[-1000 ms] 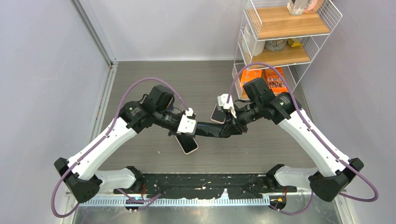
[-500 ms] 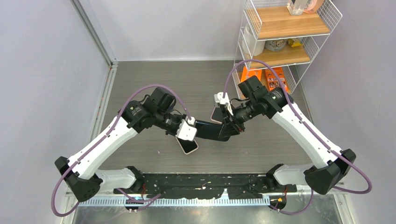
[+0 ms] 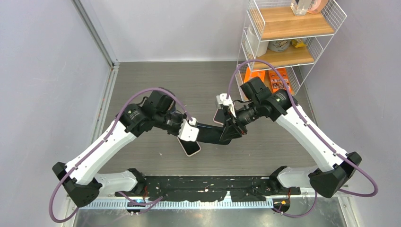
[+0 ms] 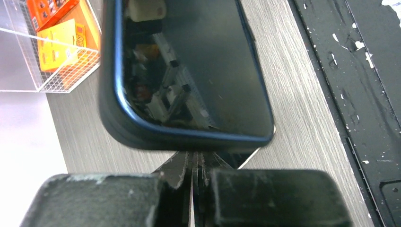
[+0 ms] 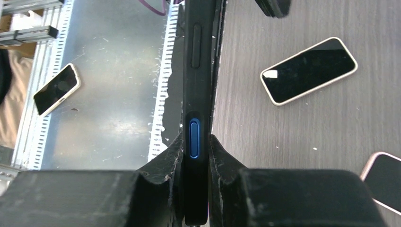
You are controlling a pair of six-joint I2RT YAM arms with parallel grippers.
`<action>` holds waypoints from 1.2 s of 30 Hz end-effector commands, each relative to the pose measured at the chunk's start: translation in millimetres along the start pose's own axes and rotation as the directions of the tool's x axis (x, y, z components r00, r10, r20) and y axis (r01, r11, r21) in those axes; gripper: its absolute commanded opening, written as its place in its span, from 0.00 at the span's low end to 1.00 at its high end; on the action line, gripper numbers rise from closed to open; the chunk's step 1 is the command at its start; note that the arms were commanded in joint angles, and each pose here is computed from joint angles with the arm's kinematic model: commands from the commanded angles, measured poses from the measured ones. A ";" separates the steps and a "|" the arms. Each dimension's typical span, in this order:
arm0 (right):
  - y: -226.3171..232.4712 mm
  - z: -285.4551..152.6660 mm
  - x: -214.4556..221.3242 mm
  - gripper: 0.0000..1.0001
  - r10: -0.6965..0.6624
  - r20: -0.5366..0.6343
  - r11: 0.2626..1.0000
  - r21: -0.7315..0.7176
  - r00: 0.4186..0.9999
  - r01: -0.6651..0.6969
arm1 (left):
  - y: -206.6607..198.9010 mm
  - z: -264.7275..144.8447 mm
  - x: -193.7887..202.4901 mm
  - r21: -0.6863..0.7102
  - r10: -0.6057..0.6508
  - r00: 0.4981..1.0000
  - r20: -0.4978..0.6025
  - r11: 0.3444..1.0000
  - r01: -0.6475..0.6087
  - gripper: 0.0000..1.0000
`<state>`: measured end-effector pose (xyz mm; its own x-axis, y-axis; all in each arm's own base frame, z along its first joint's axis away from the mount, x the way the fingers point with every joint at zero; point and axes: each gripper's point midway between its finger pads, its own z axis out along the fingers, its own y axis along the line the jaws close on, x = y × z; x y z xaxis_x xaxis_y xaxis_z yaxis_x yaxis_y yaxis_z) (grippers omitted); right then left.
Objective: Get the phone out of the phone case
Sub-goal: Remove the phone case from the phone.
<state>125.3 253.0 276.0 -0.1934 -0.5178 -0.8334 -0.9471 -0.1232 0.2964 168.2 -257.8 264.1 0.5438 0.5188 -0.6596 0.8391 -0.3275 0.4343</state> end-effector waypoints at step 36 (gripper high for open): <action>-1.6 -18.7 -37.1 0.05 -0.134 0.075 0.985 0.123 0.988 0.124 | -10.9 -5.5 -55.8 0.132 -0.492 0.759 0.426 0.864 0.486 0.50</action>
<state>139.3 247.5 290.1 -0.1420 -0.5058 -0.8509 -0.9828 -0.0307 0.1823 129.3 -270.7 287.9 0.0089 0.2787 -0.9603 0.9928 -0.1175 -0.0249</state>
